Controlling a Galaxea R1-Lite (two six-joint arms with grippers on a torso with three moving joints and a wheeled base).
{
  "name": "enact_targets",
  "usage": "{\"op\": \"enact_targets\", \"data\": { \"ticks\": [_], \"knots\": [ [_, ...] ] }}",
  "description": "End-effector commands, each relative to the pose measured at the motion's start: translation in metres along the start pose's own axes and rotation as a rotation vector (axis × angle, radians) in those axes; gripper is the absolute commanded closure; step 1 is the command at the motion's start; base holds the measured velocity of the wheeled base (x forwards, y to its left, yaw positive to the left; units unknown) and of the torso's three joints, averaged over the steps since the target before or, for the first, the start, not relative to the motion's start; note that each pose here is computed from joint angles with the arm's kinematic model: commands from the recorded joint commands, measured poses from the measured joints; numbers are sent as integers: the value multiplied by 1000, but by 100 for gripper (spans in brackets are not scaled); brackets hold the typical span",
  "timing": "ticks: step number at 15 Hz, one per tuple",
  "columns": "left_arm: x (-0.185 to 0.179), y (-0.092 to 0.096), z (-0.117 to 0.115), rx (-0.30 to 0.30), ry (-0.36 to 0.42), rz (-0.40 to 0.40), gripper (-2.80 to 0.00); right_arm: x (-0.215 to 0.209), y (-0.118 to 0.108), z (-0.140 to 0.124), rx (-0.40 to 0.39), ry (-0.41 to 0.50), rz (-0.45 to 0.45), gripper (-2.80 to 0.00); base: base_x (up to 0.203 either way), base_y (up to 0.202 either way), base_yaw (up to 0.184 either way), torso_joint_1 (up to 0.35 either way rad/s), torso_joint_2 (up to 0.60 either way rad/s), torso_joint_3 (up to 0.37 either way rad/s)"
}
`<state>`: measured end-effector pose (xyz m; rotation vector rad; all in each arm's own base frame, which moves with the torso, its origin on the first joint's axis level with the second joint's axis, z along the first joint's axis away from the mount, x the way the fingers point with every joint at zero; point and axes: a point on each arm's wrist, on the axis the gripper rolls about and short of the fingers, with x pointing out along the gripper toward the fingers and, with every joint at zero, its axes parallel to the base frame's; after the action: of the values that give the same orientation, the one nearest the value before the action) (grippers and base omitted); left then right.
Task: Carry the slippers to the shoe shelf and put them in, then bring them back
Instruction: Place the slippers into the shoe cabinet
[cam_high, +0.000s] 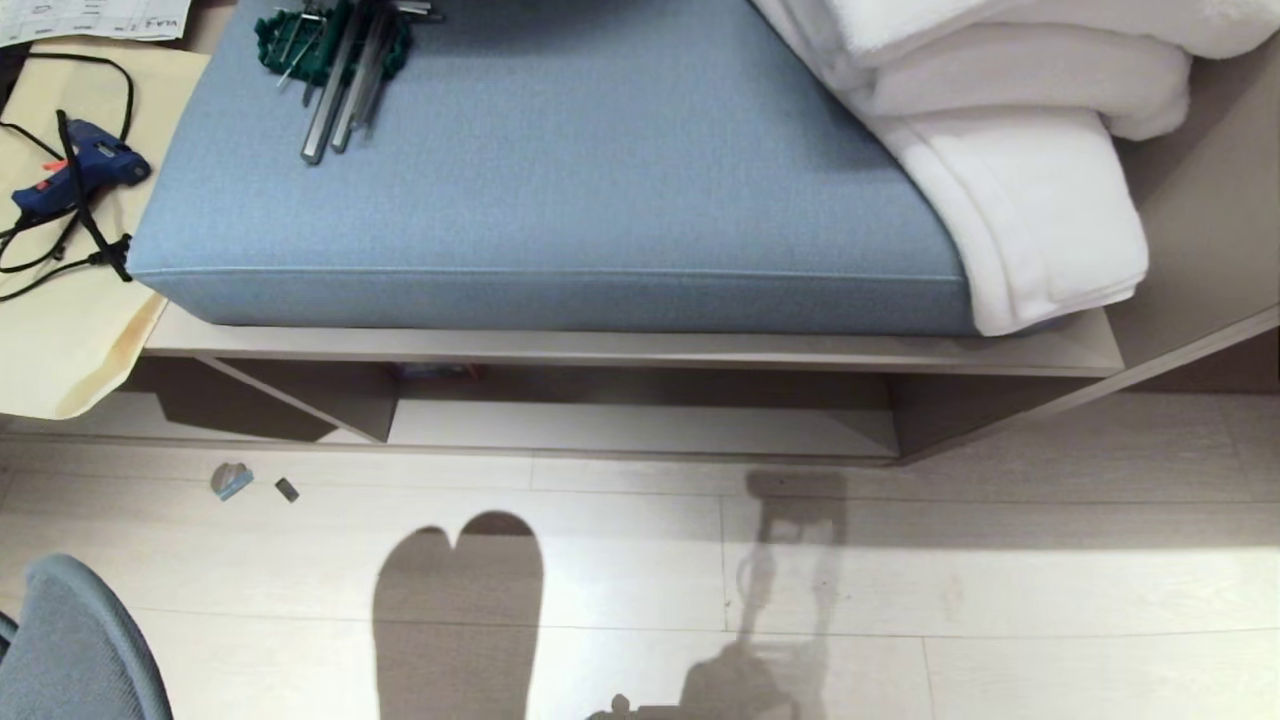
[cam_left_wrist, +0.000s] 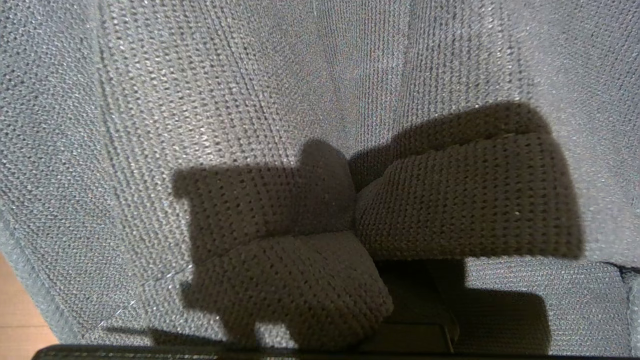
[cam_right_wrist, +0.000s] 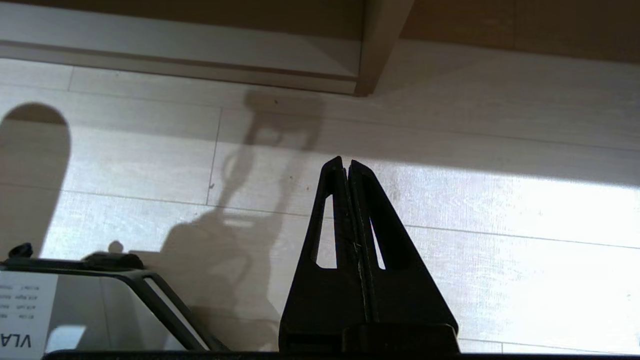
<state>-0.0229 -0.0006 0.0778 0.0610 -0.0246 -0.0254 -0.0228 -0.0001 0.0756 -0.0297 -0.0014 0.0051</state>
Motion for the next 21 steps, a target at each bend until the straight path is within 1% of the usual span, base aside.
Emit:
{"op": "enact_targets", "data": {
  "ticks": [1,21],
  "knots": [
    [1,0,-2,0,10,1,0,0,0,0,-1,1,0,0,0,0,0,1,-1,-194],
    [1,0,-2,2,10,1,0,0,0,0,-1,1,0,0,0,0,0,1,2,-198]
  ]
}}
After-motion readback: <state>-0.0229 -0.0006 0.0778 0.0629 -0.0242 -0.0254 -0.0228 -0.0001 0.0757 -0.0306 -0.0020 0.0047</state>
